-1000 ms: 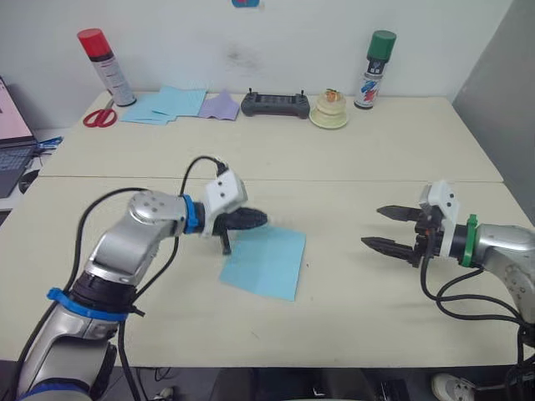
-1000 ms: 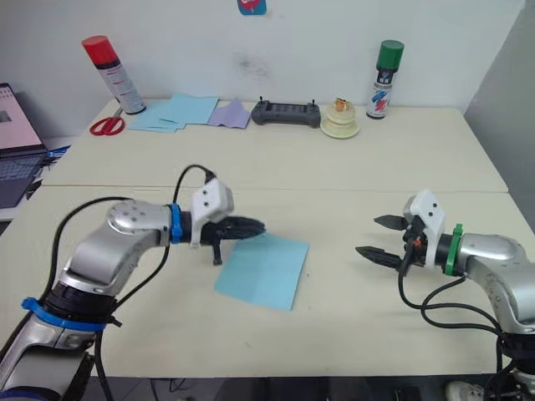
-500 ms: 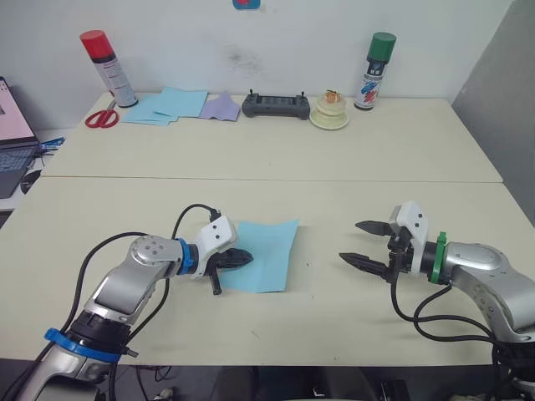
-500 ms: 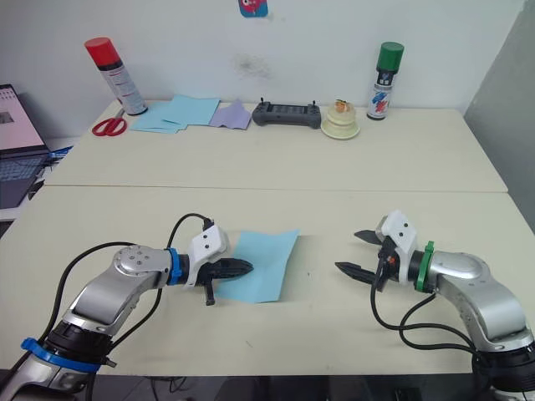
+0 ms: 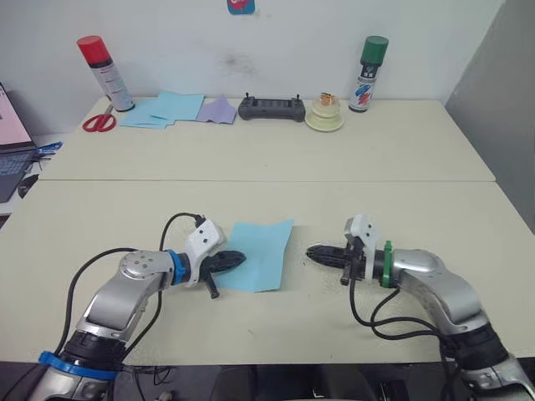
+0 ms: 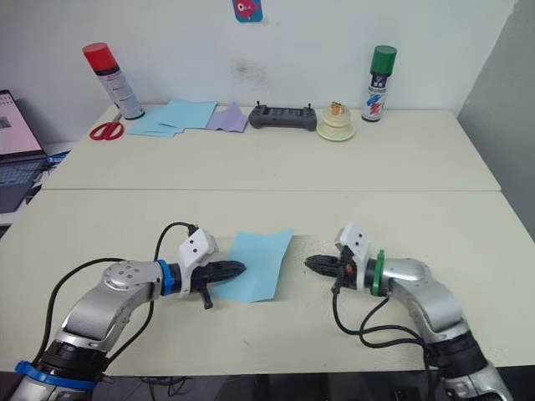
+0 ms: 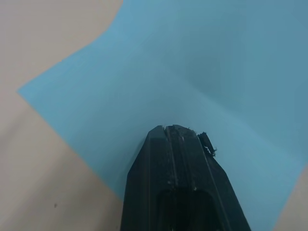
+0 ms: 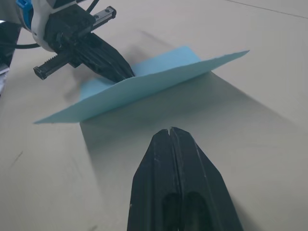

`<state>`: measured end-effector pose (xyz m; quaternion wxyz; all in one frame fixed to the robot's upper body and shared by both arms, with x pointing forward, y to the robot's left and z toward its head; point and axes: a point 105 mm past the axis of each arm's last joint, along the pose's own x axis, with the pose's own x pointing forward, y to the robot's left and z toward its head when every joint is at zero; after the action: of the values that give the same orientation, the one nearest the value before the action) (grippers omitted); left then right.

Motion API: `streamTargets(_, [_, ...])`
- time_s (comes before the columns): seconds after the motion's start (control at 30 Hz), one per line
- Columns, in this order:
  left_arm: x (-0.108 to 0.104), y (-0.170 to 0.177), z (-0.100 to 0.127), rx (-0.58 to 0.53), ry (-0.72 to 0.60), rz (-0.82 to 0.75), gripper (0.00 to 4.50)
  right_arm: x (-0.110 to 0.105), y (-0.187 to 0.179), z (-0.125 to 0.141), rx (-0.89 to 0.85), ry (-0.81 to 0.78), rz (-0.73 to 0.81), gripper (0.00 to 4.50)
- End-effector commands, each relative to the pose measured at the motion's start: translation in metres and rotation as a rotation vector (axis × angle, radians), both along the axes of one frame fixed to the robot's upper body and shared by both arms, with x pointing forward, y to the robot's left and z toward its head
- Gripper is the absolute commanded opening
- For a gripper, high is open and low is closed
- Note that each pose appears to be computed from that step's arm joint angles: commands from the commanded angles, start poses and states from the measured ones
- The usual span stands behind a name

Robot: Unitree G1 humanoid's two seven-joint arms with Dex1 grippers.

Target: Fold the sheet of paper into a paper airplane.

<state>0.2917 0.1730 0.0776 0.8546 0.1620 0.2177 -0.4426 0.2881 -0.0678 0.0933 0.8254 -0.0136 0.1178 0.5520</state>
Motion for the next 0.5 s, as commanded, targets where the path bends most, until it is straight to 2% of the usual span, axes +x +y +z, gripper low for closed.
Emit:
streamTargets(0.03, [-0.008,0.018,-0.021,0.049,0.088,0.06,0.0,0.0,0.017,0.016,0.062,-0.026,0.068,0.02])
streamTargets(0.27, [-0.011,0.009,-0.028,-0.002,0.09,0.073,0.0,0.0,0.056,0.03,0.146,-0.023,0.163,0.02])
streamTargets(0.5, [-0.019,0.016,-0.031,0.001,0.109,0.099,0.0,0.006,0.083,0.027,0.136,-0.062,0.2,0.02])
